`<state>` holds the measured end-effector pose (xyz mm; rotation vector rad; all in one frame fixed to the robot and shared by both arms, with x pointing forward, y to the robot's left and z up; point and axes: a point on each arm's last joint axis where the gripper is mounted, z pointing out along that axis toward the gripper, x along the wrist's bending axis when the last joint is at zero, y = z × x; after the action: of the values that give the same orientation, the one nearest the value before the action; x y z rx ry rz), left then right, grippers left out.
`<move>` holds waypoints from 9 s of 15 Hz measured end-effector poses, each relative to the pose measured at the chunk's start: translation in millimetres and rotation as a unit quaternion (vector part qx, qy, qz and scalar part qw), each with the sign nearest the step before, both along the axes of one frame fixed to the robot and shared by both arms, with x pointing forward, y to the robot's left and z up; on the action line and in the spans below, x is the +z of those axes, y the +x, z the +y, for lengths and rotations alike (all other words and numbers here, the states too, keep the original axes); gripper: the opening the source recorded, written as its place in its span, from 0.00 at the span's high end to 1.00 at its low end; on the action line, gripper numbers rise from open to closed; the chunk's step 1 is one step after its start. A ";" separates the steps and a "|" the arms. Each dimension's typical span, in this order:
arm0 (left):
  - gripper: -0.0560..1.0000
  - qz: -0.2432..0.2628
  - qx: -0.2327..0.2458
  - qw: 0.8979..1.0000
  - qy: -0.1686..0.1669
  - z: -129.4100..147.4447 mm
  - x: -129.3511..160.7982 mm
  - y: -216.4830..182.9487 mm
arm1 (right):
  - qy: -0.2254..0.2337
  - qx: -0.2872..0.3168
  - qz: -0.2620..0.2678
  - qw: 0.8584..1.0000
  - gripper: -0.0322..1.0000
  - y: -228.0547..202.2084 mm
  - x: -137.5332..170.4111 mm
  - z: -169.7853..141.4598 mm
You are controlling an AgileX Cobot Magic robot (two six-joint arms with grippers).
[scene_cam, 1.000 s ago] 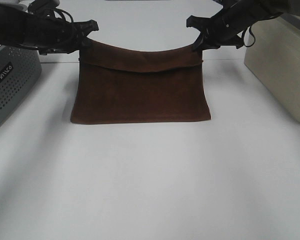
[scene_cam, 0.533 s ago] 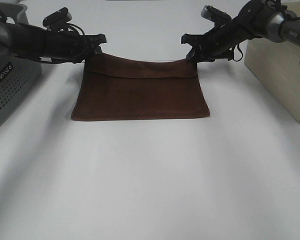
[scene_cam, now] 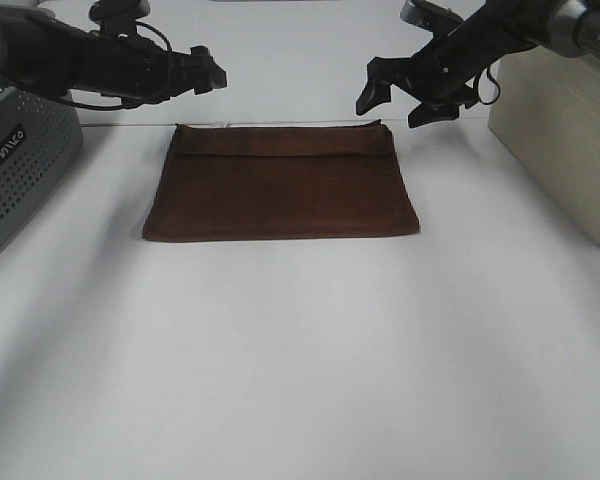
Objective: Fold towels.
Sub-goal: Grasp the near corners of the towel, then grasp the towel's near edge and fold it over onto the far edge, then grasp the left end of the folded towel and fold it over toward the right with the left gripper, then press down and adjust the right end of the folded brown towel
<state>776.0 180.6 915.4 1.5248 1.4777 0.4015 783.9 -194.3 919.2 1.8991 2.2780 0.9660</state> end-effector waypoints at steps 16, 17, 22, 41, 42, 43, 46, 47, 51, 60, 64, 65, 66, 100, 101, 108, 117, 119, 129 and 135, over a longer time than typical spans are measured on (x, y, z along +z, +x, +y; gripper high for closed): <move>0.10 0.302 0.006 0.953 0.012 46.8 12.1 -92.9 | -0.017 0.032 0.229 0.973 0.19 -87.8 28.5 -7.8; 0.10 0.301 -0.002 0.953 0.019 43.6 11.9 -93.7 | -0.014 0.033 0.237 0.971 0.19 -92.2 16.5 -7.7; 0.11 0.313 0.002 0.949 0.019 37.3 -10.3 -91.2 | 0.002 0.024 0.196 0.980 0.19 -92.8 -8.7 -6.4; 0.94 0.344 -0.029 0.938 0.016 12.8 -21.1 -105.3 | 0.006 0.013 0.248 0.969 0.97 -112.0 -37.3 -7.7; 0.94 0.349 -0.029 0.937 0.017 14.1 -16.3 -115.0 | 0.004 0.008 0.265 0.964 0.97 -126.9 -38.5 -9.8; 0.94 0.363 -0.029 0.931 0.019 16.3 -16.0 -129.9 | 0.001 0.002 0.270 0.963 0.97 -141.7 -34.2 -12.2; 0.94 0.400 -0.033 0.915 0.031 21.0 -19.4 -177.5 | -0.010 -0.002 0.303 0.953 0.97 -195.2 -36.5 -19.8; 0.94 0.406 -0.033 0.912 0.037 20.4 -22.5 -192.4 | -0.013 -0.001 0.307 0.952 0.97 -209.1 -36.0 -20.6; 0.94 0.395 -0.025 0.918 0.029 16.8 -17.9 -205.5 | -0.017 0.007 0.291 0.957 0.97 -225.0 -27.0 -22.3; 0.94 0.291 0.017 0.956 -0.013 4.6 16.2 -136.5 | -0.002 0.007 0.166 0.986 0.97 -143.3 18.0 -11.6; 0.94 0.280 0.032 0.959 -0.030 -3.7 2.1 -97.9 | 0.000 0.007 0.151 0.989 0.97 -113.7 5.6 -7.6; 0.94 0.285 0.034 0.957 -0.031 -4.6 -5.4 -93.7 | -0.001 0.006 0.155 0.988 0.97 -110.4 -1.8 -7.3; 0.94 0.291 0.034 0.956 -0.026 -4.6 -13.6 -91.9 | -0.003 0.005 0.161 0.987 0.97 -109.0 -9.8 -7.4; 0.88 0.298 0.030 0.951 0.073 28.6 -3.3 -91.6 | 0.001 0.013 0.133 0.991 0.12 -114.1 28.2 -8.0; 0.88 0.300 0.028 0.950 0.082 31.7 12.0 -93.8 | 0.002 0.016 0.139 0.990 0.12 -115.4 28.6 -7.6; 0.88 0.246 -0.022 0.968 0.045 -56.6 100.6 -96.8 | 0.010 0.035 0.117 0.993 0.12 -129.7 74.6 -7.7; 0.45 0.295 -0.025 0.951 -0.087 -148.6 51.8 -96.0 | -0.002 0.027 0.085 0.996 0.12 -143.4 114.7 -12.3; 0.41 0.286 -0.015 0.949 -0.132 -152.7 56.8 -92.9 | -0.002 0.027 0.086 0.996 0.12 -143.7 114.6 -12.3; 0.39 0.202 0.015 0.977 -0.060 -53.2 101.5 -60.2 | 0.190 0.132 0.137 0.963 0.12 -143.0 71.3 72.8; 0.39 0.219 0.017 0.975 -0.040 -41.4 98.8 -60.0 | 0.222 0.117 0.200 0.947 0.13 -132.3 -9.8 91.4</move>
<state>716.0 139.2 1014.2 1.5892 1.8345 0.0189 651.6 -102.9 909.3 2.1978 2.7564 1.3261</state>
